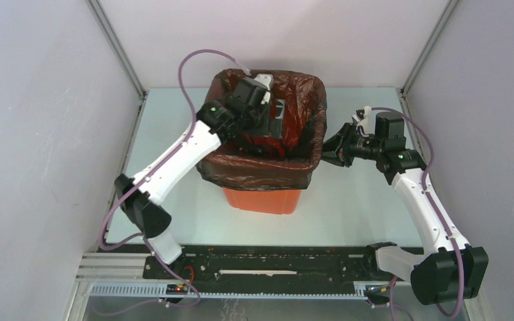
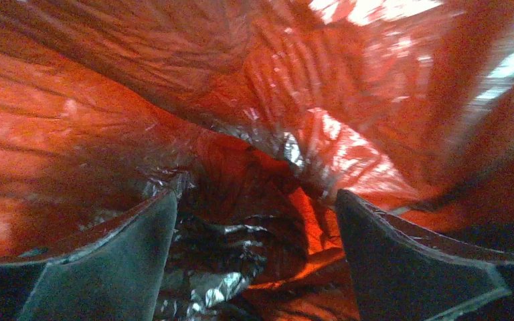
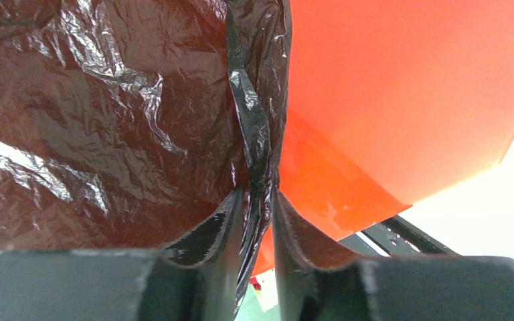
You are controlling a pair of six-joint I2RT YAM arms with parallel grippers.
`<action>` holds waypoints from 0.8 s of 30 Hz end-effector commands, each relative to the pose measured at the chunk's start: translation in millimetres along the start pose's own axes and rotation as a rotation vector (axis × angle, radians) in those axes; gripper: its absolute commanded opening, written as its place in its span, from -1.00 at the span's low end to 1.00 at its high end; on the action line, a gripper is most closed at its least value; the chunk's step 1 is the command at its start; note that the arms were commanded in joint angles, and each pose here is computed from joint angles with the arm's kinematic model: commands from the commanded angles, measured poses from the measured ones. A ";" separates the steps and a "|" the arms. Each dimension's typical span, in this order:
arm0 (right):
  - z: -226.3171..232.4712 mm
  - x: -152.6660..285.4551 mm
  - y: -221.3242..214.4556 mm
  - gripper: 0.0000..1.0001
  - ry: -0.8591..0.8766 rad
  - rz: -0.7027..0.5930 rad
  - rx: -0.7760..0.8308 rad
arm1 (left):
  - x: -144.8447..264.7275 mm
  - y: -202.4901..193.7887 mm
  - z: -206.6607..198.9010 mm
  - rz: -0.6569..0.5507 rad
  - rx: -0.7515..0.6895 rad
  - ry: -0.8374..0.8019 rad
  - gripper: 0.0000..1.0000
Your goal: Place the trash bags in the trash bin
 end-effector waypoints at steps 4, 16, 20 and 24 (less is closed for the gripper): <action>29.1 26.5 4.8 -0.02 0.003 -0.082 0.122 | 110.2 42.3 -9.2 -0.233 -0.004 -0.148 0.95; 56.0 104.0 -4.7 0.48 -0.109 -0.300 0.301 | 254.3 80.1 5.5 -0.602 0.060 -0.213 1.00; 98.7 136.4 -17.9 0.58 -0.124 -0.411 0.456 | 307.3 86.8 22.3 -0.778 0.168 -0.195 1.00; 142.5 169.8 -41.6 0.78 -0.089 -0.533 0.616 | 344.6 83.7 37.7 -0.963 0.228 -0.210 1.00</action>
Point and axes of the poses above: each gripper's point midway between its finger pads, its own x axis back along the fingers, its own z axis along the line the jaws close on, y = z × x, the point moved 6 cm from there along x, back along the fingers, and after that the axes turned 1 degree about x, right-handed, at the moved point
